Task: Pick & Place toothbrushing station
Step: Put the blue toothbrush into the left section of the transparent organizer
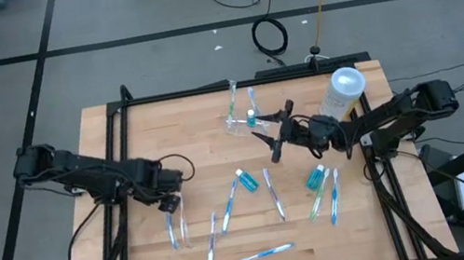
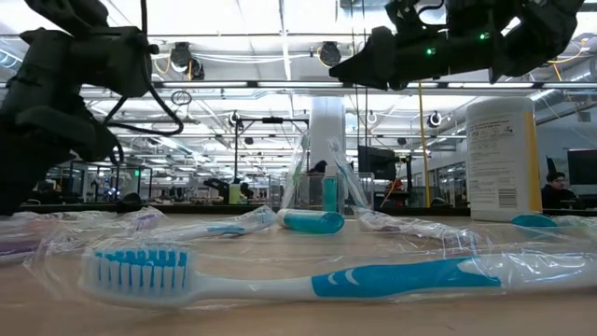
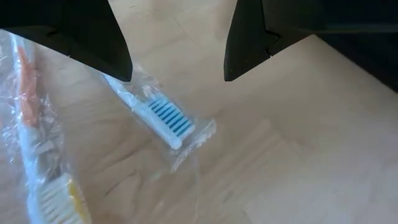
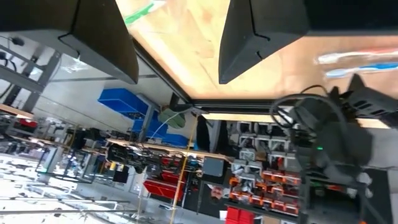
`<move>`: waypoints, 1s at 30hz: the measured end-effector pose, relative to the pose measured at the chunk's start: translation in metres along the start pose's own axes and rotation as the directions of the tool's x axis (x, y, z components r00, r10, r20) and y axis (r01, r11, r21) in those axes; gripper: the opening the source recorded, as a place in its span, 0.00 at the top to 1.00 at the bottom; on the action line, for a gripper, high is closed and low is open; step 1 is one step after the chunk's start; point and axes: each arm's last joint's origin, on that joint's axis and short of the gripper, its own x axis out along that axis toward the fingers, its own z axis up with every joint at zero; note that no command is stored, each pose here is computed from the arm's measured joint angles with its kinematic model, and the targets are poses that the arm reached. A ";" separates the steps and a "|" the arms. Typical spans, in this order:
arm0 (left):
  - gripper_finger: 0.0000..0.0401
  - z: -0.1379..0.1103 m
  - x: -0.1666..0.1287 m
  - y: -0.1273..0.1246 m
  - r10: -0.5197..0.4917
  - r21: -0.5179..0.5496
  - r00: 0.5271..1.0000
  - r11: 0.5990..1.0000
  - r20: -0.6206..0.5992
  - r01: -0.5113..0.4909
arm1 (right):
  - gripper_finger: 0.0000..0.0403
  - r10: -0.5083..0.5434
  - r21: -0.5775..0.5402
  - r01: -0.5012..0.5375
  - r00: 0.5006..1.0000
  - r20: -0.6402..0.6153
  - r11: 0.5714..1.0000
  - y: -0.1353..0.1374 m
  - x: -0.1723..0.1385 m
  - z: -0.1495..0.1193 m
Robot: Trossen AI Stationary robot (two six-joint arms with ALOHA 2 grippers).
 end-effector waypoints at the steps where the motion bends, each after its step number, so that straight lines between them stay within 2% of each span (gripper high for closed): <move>1: 0.36 -0.001 0.000 0.000 0.002 -0.002 1.000 1.000 -0.006 -0.002 | 0.46 -0.005 0.000 0.005 1.000 -0.001 1.000 -0.001 0.001 0.000; 6: 0.36 -0.004 0.001 -0.005 -0.042 -0.002 0.998 0.999 -0.042 0.042 | 0.46 -0.023 0.022 0.023 1.000 -0.006 0.999 -0.006 0.002 -0.001; 10: 0.36 -0.005 -0.002 -0.006 -0.080 0.023 0.997 0.997 -0.013 0.080 | 0.46 -0.025 0.041 0.026 1.000 -0.009 0.999 -0.007 0.002 -0.002; 23: 0.36 -0.015 0.010 -0.018 -0.041 -0.045 0.998 0.998 0.050 0.043 | 0.46 -0.023 0.038 0.024 1.000 -0.019 0.999 -0.006 0.002 -0.003; 30: 0.37 -0.013 0.020 -0.026 -0.029 0.007 0.997 1.000 0.068 0.029 | 0.46 -0.022 0.038 0.023 1.000 -0.020 0.999 -0.006 0.002 -0.003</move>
